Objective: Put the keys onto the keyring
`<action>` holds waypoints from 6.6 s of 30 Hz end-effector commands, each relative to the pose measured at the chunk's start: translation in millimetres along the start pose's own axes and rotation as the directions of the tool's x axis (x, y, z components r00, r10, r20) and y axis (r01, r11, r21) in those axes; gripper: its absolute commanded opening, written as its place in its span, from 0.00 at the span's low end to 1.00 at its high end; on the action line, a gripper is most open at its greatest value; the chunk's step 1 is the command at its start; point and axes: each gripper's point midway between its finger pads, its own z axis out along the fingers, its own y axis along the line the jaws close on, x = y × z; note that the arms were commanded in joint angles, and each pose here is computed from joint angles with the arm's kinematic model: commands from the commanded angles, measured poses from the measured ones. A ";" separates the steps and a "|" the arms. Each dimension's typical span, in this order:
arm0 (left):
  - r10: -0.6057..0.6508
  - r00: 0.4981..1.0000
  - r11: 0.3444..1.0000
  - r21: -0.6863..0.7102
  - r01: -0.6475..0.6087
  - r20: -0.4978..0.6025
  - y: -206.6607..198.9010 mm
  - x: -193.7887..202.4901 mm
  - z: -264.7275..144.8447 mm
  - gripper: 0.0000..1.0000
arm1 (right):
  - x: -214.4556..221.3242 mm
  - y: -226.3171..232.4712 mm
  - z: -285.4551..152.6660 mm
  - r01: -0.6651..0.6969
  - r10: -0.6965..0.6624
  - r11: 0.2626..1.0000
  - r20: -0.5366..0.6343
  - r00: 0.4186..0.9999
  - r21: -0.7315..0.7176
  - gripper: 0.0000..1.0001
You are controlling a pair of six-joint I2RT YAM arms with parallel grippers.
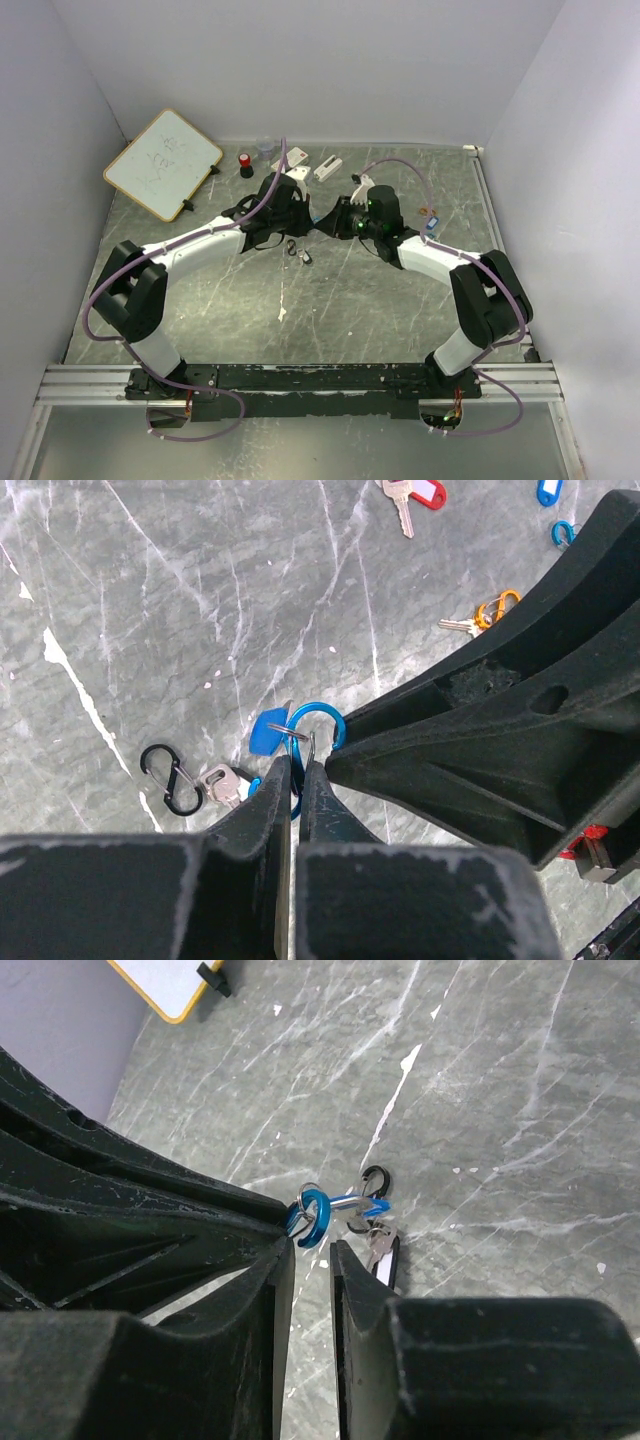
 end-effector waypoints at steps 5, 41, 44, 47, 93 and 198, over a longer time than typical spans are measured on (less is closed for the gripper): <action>0.021 0.999 0.997 0.069 -0.024 0.045 -16.0 -10.5 -10.2 0.07 | -19.3 3.3 -3.6 -0.004 0.005 1.000 0.058 0.998 -0.017 0.21; 0.035 0.996 0.994 0.096 -0.043 0.087 -22.1 -20.3 -11.6 0.07 | -17.4 4.6 -2.3 -0.045 0.049 0.997 0.044 0.998 -0.068 0.20; 0.036 0.995 0.994 0.102 -0.045 0.090 -23.8 -22.1 -11.1 0.07 | -15.9 3.4 -2.1 -0.049 0.052 0.997 0.041 0.998 -0.065 0.20; 0.036 0.995 0.994 0.103 -0.045 0.096 -25.0 -24.0 -11.5 0.07 | -16.7 4.2 -2.2 -0.047 0.050 0.997 0.041 0.998 -0.068 0.20; 0.041 0.991 0.994 0.099 -0.054 0.128 -26.6 -27.0 -18.2 0.07 | -22.4 -3.0 -7.2 -0.069 0.073 0.996 0.069 0.995 -0.052 0.03; -0.072 0.980 0.984 -0.147 0.100 0.185 34.1 -17.5 -42.6 0.74 | -71.9 -125.1 18.6 -0.016 -0.055 0.943 0.201 0.978 0.331 0.55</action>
